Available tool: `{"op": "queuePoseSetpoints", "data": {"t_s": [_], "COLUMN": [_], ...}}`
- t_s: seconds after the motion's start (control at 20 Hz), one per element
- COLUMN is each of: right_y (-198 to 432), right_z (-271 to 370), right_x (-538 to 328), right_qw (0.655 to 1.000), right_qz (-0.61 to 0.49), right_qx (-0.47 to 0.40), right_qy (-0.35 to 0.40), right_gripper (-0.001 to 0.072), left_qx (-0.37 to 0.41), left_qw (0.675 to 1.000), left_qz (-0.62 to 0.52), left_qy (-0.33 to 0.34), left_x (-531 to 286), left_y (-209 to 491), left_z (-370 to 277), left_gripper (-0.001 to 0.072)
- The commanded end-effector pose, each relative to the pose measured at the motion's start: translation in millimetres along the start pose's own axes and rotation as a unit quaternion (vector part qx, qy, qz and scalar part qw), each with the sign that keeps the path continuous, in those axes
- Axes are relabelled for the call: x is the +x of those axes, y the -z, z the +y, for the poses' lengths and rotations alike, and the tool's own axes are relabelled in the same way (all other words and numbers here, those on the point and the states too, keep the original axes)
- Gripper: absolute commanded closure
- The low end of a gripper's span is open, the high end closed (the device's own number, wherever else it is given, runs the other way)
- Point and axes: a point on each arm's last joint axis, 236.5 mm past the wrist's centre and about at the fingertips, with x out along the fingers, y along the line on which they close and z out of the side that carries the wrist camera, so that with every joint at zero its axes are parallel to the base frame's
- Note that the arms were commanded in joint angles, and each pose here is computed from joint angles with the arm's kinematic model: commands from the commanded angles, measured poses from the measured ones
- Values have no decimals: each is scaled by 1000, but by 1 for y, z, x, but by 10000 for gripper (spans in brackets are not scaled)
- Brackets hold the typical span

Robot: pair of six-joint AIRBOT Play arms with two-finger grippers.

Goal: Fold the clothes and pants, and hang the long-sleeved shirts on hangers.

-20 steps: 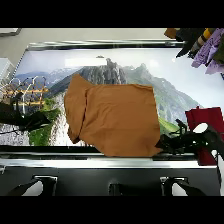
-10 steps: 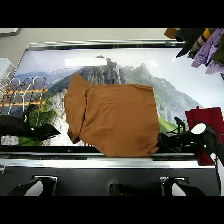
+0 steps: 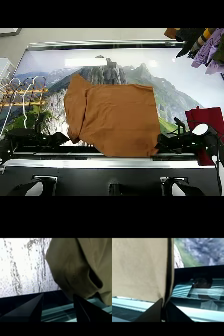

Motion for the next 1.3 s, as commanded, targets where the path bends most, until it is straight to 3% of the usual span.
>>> {"op": "queuePoseSetpoints", "data": {"t_s": [0.0, 0.45, 0.5, 0.55, 0.6, 0.8, 0.95, 1.05, 1.25], "right_y": [6, 5, 4, 1, -2, -33, -72, -87, -40], "right_z": [3, 8, 9, 11, 16, 69, 118, 158, 242], "right_x": [0, 0, 0, -2, -4, -37, -112, -187, -353], "right_qw": [1000, 1000, 1000, 1000, 999, 984, 952, 917, 800], "right_qz": [11, 10, 7, -1, -12, -107, -222, -305, -480], "right_qx": [1, 3, 3, 1, -7, -90, -164, -226, -341], "right_qy": [-6, -16, -18, -21, -30, -109, -130, -127, -117], "right_gripper": [681, 681, 681, 681, 681, 682, 682, 682, 683], "left_qx": [-11, -40, -38, -38, -40, 6, 73, 126, 209], "left_qw": [1000, 999, 999, 999, 999, 998, 986, 959, 858], "left_qz": [-29, -13, -12, -10, -9, -22, -120, -236, -462], "left_qy": [-1, 14, 16, 17, 20, 56, 87, 97, 83], "left_x": [9, 36, 37, 38, 37, 6, -70, -159, -359], "left_y": [-12, -11, -10, -9, -9, -32, -86, -123, -115], "left_z": [2, -6, -9, -10, -12, -50, -111, -161, -247], "left_gripper": [275, 290, 427, 663, 693, 694, 694, 694, 694]}}
